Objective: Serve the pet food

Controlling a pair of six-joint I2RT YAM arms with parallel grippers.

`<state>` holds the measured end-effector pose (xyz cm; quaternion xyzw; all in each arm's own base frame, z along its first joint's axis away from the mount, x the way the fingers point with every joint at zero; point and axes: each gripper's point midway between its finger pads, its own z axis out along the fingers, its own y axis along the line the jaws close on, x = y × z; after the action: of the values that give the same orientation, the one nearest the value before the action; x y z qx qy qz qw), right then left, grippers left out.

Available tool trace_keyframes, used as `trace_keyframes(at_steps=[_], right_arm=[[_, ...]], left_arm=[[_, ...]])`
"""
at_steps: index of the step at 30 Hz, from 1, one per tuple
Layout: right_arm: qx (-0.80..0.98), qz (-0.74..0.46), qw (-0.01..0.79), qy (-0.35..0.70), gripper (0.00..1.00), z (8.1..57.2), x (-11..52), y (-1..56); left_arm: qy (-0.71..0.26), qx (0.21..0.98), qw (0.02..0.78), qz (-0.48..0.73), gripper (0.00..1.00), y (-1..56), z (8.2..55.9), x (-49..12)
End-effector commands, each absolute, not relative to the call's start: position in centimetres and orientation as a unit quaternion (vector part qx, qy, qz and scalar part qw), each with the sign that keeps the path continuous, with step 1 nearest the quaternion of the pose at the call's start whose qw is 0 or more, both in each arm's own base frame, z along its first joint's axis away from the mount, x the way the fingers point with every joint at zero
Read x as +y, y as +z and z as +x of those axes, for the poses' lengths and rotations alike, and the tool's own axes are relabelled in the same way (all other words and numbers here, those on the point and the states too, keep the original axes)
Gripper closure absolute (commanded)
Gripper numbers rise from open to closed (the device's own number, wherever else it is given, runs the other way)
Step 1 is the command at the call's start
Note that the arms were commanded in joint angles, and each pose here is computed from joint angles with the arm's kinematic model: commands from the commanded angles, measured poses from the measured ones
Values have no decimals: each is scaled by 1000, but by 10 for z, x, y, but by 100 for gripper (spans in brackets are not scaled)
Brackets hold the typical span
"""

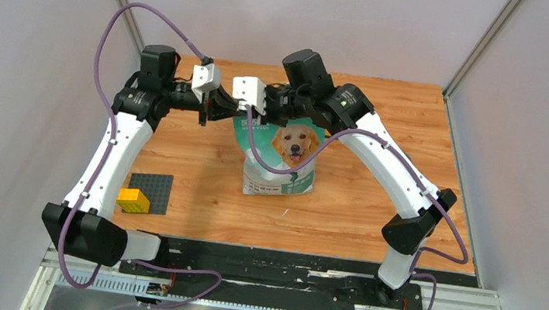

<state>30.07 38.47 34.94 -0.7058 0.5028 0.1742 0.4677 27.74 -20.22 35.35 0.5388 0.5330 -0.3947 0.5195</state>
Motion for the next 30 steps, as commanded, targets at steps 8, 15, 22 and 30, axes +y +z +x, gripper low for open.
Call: trace_keyframes(at_steps=[8, 15, 22, 30], right_arm=[[519, -695, 492, 78, 100, 316, 355, 368], [564, -659, 495, -49, 100, 338, 305, 379], [582, -633, 496, -119, 100, 338, 264, 381], [587, -587, 532, -165, 100, 329, 227, 395]], left_arm=[[-382, 532, 506, 561, 100, 344, 273, -197], [-350, 545, 505, 570, 100, 336, 274, -191], [-341, 547, 506, 573, 100, 336, 273, -189], [-340, 545, 507, 575, 100, 338, 271, -188]])
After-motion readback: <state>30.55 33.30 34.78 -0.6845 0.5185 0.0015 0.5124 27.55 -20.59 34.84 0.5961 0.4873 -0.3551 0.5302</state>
